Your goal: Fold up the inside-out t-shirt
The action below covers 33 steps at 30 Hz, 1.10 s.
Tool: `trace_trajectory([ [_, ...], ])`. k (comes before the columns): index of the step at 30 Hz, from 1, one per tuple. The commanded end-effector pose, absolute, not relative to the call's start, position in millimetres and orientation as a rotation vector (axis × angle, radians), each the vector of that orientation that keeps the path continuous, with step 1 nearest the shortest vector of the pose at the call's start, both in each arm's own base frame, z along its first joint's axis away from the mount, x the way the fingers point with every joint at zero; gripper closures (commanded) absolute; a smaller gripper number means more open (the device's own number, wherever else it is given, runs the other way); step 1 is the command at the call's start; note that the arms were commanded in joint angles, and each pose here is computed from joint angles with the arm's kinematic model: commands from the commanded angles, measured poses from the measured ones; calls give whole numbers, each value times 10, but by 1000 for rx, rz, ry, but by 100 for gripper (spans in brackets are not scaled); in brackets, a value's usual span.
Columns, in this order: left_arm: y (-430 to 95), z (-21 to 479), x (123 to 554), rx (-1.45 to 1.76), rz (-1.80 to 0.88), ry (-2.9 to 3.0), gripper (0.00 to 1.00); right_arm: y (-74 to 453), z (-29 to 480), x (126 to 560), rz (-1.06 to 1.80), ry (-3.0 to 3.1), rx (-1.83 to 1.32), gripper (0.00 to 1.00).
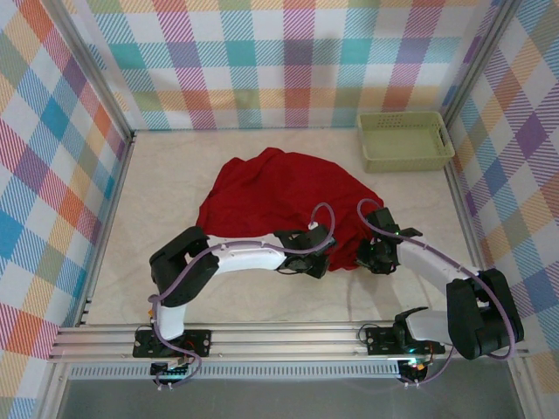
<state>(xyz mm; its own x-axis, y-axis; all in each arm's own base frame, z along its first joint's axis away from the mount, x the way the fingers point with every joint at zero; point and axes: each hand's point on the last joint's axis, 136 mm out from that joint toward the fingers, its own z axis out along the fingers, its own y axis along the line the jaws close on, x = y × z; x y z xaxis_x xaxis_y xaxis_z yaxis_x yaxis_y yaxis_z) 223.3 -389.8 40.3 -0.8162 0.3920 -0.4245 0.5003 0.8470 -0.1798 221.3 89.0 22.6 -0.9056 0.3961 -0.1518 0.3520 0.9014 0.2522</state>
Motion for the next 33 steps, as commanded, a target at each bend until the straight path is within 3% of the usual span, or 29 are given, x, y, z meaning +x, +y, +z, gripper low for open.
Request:
trace_trajectory([
  [1, -3931, 425, 2349, 629, -367, 2620, 73, 829, 175, 2093, 260, 2901, 567, 89],
  [11, -3532, 395, 2353, 434, -299, 2612, 100, 764, 218, 1895, -37, 2937, 466, 100],
  [20, -3008, 255, 2301, 128, -357, 2620, 100, 779, 230, 1667, -244, 2927, 366, 99],
  [29, -3040, 232, 2296, 156, -365, 2630, 93, 1223, 563, 1630, 121, 2847, 156, 63],
  [33, -3025, 216, 2292, 144, -368, 2632, 91, 1223, 625, 1762, 136, 2811, 151, 57],
])
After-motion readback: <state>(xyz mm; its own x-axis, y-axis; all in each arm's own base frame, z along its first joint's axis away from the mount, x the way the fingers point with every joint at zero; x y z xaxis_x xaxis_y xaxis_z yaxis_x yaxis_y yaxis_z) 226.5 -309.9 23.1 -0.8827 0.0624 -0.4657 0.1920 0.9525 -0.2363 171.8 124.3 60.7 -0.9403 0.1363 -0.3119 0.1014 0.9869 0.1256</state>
